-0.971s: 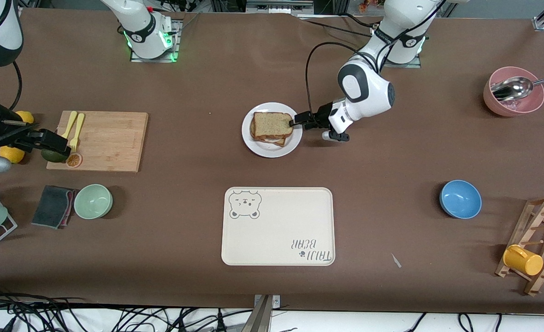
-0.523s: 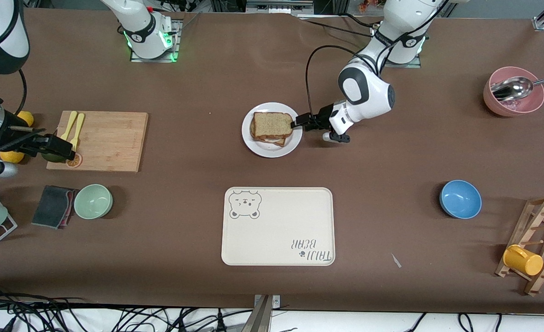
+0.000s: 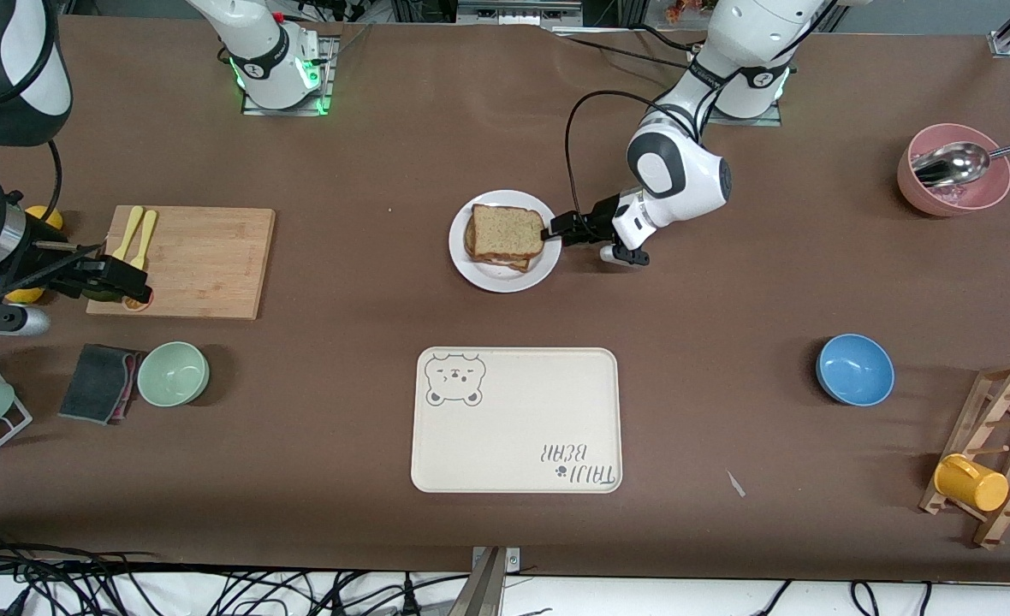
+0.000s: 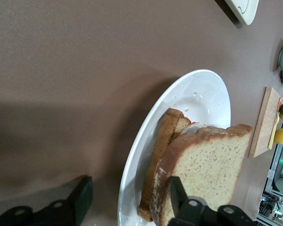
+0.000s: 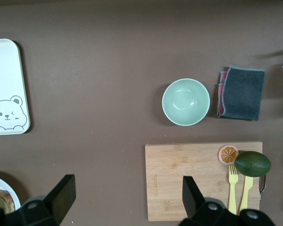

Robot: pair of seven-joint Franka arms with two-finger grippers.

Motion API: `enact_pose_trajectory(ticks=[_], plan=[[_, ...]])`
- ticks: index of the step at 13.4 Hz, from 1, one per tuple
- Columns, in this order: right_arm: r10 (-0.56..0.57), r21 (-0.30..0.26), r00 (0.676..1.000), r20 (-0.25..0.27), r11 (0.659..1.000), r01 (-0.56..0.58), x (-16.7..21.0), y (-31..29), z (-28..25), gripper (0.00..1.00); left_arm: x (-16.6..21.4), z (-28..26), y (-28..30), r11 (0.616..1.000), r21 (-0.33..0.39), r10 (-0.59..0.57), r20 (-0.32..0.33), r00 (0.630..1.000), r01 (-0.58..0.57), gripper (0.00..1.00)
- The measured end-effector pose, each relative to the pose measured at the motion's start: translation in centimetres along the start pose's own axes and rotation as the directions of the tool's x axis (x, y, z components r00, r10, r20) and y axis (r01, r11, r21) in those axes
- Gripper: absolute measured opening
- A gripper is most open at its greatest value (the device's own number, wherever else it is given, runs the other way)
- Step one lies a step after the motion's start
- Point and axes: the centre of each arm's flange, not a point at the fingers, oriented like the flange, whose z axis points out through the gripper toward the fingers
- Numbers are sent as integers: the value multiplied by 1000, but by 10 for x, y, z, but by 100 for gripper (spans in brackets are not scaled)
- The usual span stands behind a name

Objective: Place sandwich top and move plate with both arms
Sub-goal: 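Close the left gripper on the plate rim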

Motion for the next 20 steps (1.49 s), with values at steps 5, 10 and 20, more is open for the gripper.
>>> enact_pose_trajectory(ticks=[5, 10, 20], plan=[[3, 0, 1000, -3, 1000, -3, 0, 2, -1, 100, 1, 0, 2, 1000, -2, 6, -2, 1000, -6, 43], [5, -1, 1000, -3, 1000, -5, 1, 3, -1, 100, 1, 0, 1, 1000, -1, 8, -2, 1000, -8, 15], [10, -1, 1000, -7, 1000, -10, 1, 6, -3, 100, 1, 3, 8, 1000, -26, 10, 0, 1000, -10, 5]])
